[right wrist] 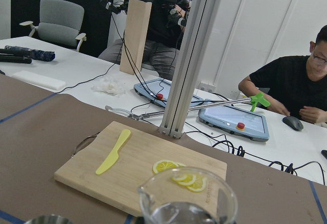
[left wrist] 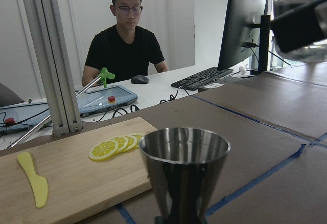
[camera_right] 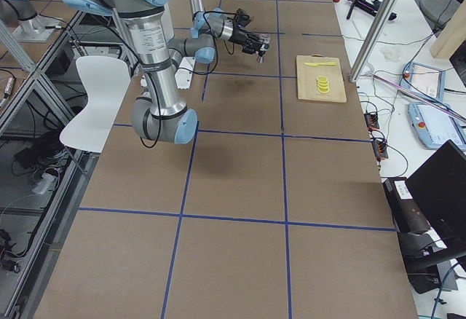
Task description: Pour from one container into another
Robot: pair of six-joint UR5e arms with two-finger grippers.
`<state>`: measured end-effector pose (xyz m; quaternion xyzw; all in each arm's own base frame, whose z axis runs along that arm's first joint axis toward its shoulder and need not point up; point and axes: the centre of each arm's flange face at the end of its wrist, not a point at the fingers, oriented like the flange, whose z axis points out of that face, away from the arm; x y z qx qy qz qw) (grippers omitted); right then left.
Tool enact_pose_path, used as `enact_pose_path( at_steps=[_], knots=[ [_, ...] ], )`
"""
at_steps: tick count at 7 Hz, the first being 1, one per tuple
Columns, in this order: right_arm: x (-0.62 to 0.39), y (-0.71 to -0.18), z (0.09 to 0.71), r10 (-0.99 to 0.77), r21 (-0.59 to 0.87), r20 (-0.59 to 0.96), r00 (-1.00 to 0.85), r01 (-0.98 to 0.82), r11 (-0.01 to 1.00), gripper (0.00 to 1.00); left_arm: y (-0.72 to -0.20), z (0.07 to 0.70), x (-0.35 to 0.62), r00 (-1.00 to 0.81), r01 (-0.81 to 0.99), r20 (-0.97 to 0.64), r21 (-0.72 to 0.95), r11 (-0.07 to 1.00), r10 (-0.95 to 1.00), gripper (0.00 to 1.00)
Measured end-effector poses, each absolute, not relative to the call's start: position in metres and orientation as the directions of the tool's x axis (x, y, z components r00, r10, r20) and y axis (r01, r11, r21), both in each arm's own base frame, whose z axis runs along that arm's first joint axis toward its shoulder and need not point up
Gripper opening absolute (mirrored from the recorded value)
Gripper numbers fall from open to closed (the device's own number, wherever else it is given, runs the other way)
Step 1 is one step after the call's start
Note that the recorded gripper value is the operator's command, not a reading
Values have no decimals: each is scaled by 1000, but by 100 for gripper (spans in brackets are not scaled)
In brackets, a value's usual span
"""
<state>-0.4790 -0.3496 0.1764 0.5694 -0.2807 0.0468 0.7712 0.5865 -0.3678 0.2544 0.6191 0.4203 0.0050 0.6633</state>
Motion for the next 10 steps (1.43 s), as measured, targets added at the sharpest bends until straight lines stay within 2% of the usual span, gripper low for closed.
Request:
enact_pose_path(
  at_steps=[10],
  knots=[
    [-495,-351,156,-299,904,336,893,-217,367,0,-353,249,600,639,570,-590,794,211,494,0]
  ],
)
